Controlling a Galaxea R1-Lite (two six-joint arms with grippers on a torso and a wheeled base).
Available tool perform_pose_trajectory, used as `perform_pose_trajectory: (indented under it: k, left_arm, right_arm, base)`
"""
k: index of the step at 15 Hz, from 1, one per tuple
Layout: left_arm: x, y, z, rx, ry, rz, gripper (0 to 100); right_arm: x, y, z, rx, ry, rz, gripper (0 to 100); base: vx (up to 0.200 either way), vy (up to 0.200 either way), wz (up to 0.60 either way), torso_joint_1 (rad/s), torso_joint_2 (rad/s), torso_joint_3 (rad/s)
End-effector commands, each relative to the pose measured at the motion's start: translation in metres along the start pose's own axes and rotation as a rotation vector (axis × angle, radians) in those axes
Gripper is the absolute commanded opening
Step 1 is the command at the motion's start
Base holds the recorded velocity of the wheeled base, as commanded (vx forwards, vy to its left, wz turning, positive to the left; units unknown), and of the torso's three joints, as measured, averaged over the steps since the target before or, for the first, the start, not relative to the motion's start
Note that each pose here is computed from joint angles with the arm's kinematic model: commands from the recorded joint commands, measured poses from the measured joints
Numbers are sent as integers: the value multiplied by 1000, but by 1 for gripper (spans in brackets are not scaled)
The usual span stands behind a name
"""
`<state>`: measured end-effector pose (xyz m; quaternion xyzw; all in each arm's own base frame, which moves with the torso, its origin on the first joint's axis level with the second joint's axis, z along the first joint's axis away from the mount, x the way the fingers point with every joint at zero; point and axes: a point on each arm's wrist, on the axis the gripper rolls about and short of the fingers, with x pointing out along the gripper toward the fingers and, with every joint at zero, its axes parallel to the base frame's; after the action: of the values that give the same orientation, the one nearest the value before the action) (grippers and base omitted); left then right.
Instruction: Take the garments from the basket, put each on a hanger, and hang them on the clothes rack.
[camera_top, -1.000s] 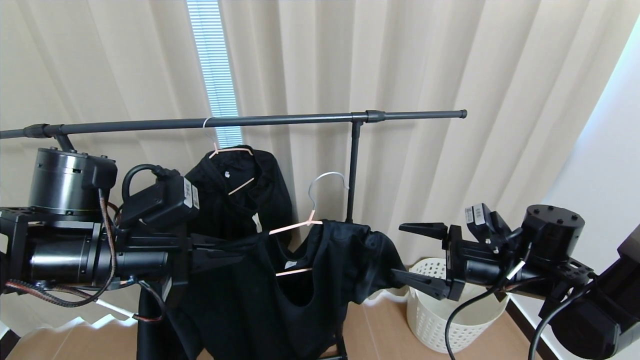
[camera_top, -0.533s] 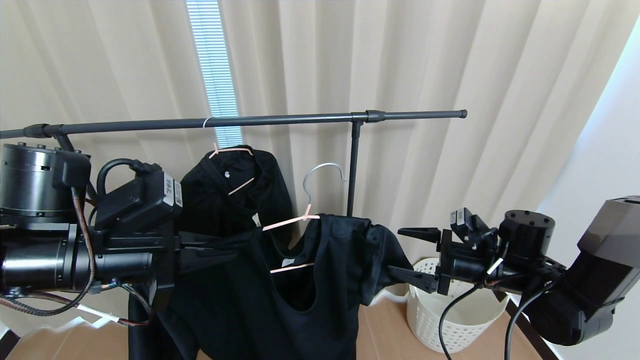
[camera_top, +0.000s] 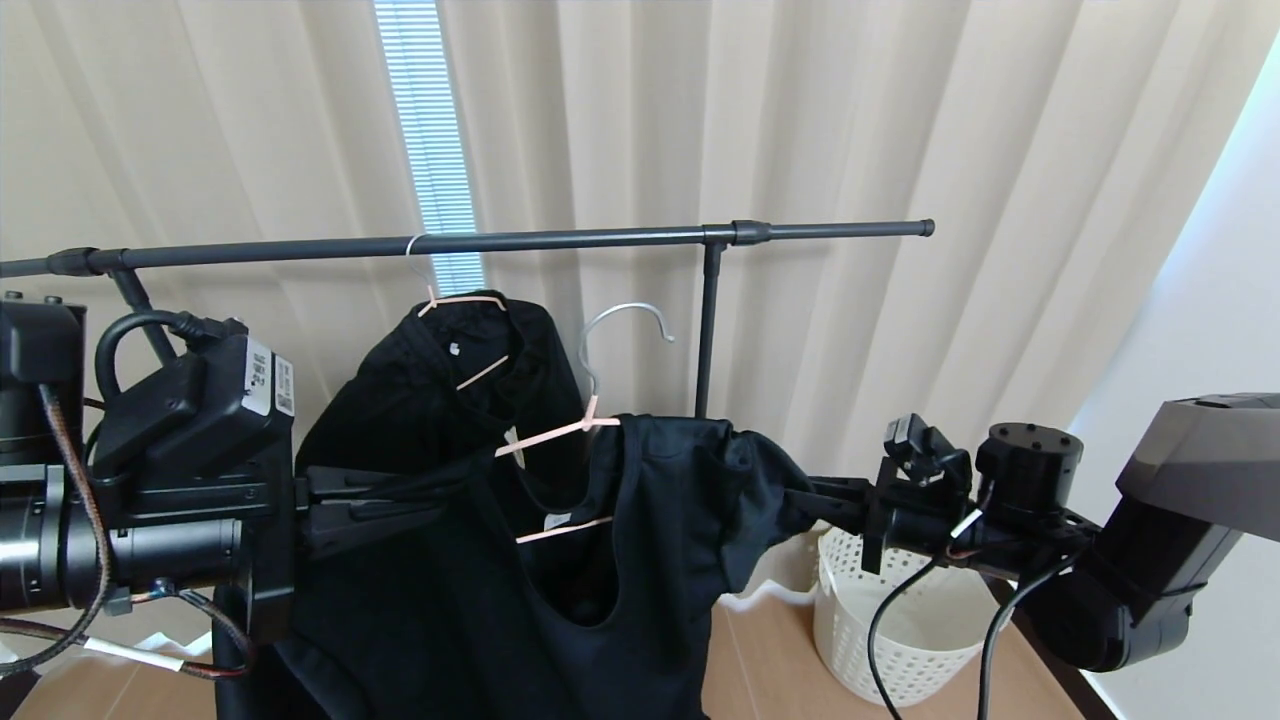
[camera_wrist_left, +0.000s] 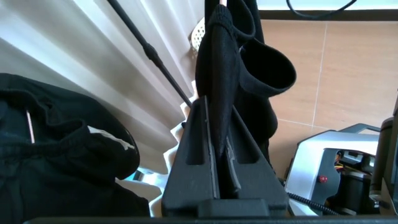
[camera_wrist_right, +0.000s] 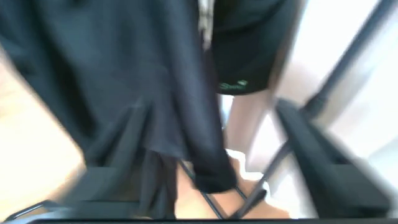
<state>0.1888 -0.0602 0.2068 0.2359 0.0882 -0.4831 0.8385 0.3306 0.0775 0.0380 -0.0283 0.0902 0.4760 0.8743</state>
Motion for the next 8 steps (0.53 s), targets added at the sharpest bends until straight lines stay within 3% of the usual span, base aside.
perform_pose_trajectory:
  k: [1,8]
  left_arm:
    - [-2,-4,-2,-9,2,-2,0]
    - [-21,-6,-6,-47,3,73,0]
  right_arm:
    - [-3,-9,-1,19,-6,-27,0]
    - [-21,-43,6,85,-39,-126,0]
  base:
    - [0,0,0,0,0,0]
    - [0,0,0,0,0,0]
